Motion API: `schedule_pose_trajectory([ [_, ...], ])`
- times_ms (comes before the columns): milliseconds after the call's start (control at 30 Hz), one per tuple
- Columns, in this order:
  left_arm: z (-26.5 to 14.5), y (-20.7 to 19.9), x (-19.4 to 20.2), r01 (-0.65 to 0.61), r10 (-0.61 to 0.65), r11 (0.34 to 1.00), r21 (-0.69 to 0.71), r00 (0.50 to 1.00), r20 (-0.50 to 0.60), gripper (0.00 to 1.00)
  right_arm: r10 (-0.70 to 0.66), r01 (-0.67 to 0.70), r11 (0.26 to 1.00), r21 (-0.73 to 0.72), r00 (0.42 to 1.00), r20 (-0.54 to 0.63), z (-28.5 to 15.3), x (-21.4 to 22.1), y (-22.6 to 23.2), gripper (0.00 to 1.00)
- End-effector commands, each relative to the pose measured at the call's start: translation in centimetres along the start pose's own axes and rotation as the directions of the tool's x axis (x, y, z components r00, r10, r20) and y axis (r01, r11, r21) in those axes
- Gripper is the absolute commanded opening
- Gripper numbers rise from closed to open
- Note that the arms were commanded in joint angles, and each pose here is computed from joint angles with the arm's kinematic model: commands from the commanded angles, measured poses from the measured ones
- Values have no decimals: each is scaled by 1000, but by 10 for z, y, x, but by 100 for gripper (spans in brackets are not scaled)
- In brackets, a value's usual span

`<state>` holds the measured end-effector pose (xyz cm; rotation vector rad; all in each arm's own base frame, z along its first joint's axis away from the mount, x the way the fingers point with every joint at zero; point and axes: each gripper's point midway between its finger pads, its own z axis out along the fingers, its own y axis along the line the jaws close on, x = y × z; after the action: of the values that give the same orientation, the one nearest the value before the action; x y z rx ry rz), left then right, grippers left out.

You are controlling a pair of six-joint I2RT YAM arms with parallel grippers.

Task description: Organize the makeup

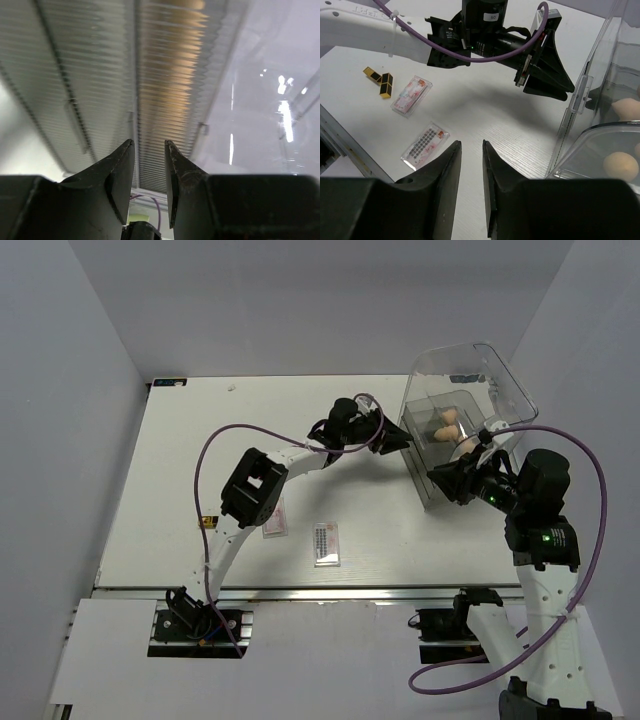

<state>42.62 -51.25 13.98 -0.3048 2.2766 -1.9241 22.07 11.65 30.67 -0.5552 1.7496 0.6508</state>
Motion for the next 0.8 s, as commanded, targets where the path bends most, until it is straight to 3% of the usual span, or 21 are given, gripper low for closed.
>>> schedule_pose_trajectory([
  [0, 2, -39, 4, -43, 45, 995, 94, 999, -14, 40, -17, 18, 1000, -13, 999, 45, 2, -12, 2, 29],
  [767, 12, -2, 12, -31, 31, 999, -9, 999, -28, 38, -8, 9, 1000, -2, 998, 62, 4, -16, -1, 30],
])
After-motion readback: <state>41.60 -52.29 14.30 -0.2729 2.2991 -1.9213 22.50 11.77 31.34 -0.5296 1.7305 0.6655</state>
